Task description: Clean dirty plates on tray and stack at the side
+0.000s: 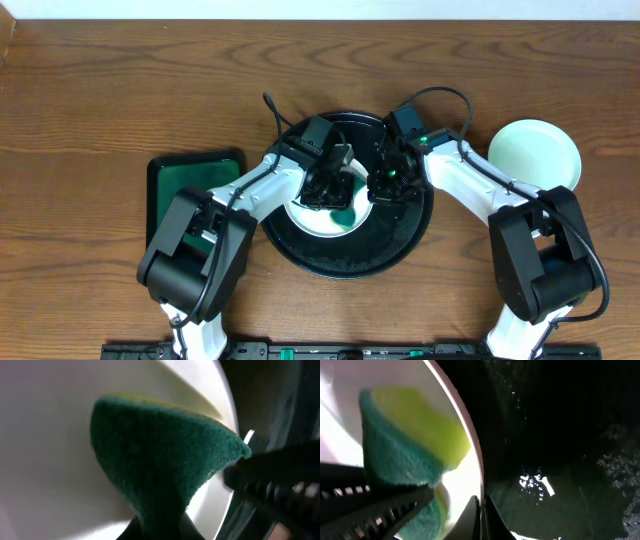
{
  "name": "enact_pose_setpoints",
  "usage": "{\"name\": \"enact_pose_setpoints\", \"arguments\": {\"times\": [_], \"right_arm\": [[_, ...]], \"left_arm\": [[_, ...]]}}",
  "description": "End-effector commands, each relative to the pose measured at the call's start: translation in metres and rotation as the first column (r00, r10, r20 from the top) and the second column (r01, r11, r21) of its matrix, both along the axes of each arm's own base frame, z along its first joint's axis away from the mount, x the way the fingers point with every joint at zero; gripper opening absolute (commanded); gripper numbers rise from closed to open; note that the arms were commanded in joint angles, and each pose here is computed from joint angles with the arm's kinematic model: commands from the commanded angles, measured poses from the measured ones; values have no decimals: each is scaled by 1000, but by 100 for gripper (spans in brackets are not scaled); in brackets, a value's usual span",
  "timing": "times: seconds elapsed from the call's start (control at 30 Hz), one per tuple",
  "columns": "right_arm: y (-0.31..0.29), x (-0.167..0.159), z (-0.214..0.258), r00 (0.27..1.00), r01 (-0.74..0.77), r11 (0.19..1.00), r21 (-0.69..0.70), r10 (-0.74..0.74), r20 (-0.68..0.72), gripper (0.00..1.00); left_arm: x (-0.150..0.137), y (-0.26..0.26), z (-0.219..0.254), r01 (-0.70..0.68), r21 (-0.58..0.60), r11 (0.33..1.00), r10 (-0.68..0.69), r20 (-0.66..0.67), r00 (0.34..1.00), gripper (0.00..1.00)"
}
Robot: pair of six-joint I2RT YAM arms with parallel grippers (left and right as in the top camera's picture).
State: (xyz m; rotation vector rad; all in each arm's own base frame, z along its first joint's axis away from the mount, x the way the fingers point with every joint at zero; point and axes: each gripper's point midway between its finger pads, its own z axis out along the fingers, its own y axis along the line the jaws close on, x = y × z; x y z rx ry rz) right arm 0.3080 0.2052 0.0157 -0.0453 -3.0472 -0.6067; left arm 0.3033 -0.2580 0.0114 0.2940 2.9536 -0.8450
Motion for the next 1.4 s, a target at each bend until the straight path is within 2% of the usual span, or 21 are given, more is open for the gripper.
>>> {"name": "enact_pose_setpoints", "arguments": {"times": [0.0,0.13,0.23,0.37,0.5,0.63,0.7,0.9,1.17,1.37], "right_arm": [[-9,-2,-5,1000,20,999,-38,-21,-17,1],[-9,-4,-5,999,20,999,-42,-21,-26,1],[-10,-4,-6,999,20,999,-43,-21,-29,1],[-10,-5,-6,999,20,999,-44,-21,-29,1],[-10,-5,-6,999,20,999,-44,-21,-29,1],[-10,-5,-6,999,20,999,-44,-21,-31,1],[-10,-5,-6,999,20,999,-44,-21,-31,1],[-10,-4,-5,999,20,999,-43,-21,-28,1],[-10,-5,-6,999,20,999,-44,-21,-30,1],[-10,-5,-6,999,19,999,-45,-21,-33,1]], "left_arm": [[17,7,-4,-69,5,998,69,19,997,7],[43,39,-12,-169,123,978,156,111,981,7],[49,69,-19,-231,226,946,205,132,970,7],[34,105,-28,-269,351,897,260,74,963,7],[14,144,-33,-293,509,809,319,37,947,7],[-4,156,-33,-255,569,782,322,-19,947,7],[-15,150,-33,-214,555,804,303,-72,950,7],[-42,88,-27,-10,350,937,85,-199,976,7],[-54,9,-16,111,133,985,-90,-150,985,7],[-40,-11,-12,59,71,996,-52,-99,994,7]]}}
